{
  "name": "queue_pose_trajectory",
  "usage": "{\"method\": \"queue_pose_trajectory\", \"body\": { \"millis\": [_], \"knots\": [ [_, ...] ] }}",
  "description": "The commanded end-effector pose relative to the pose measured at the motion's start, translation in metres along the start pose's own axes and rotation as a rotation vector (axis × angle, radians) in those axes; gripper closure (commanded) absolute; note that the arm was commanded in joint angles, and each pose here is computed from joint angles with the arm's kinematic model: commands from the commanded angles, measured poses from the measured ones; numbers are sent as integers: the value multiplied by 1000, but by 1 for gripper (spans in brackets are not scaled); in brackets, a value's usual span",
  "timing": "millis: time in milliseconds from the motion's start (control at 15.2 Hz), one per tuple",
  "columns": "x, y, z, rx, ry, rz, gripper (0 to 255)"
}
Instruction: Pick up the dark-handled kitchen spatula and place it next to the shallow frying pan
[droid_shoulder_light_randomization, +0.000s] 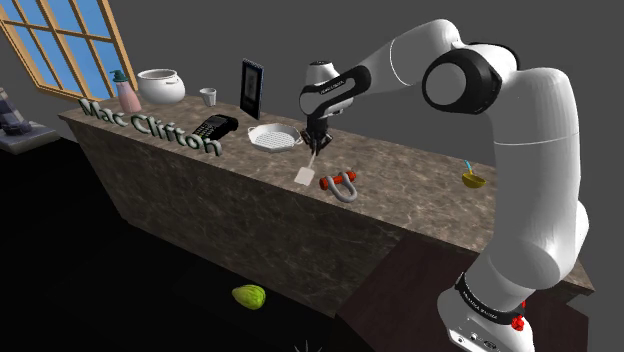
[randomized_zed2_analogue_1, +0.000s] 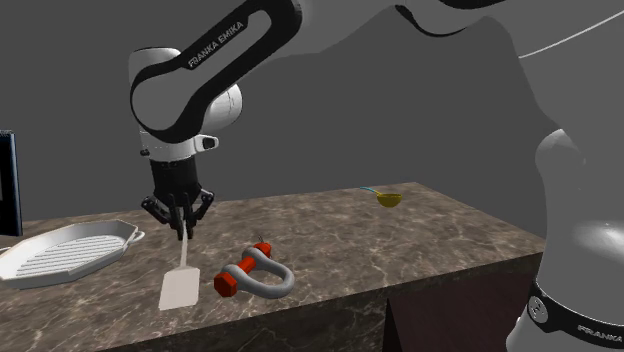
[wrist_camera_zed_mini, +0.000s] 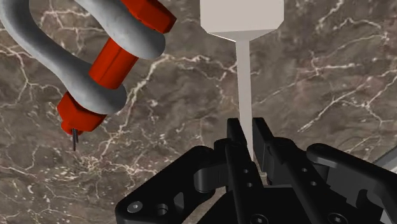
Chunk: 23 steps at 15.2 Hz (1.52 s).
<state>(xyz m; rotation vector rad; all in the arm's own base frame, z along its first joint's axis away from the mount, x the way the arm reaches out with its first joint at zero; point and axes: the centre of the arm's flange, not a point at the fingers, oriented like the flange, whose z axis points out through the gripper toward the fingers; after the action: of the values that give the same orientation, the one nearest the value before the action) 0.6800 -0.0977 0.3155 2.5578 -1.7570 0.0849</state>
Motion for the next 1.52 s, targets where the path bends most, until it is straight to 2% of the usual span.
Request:
{"method": "queue_pose_trajectory", "body": {
  "millis": [0,858,1386,1452],
  "knots": [
    [-2,-1,12,0,0,0,255],
    [-6,-1,83,0,0,0,255],
    [-6,-1,83,0,0,0,255],
    [-6,-1,83,0,0,0,0]
  ]
}}
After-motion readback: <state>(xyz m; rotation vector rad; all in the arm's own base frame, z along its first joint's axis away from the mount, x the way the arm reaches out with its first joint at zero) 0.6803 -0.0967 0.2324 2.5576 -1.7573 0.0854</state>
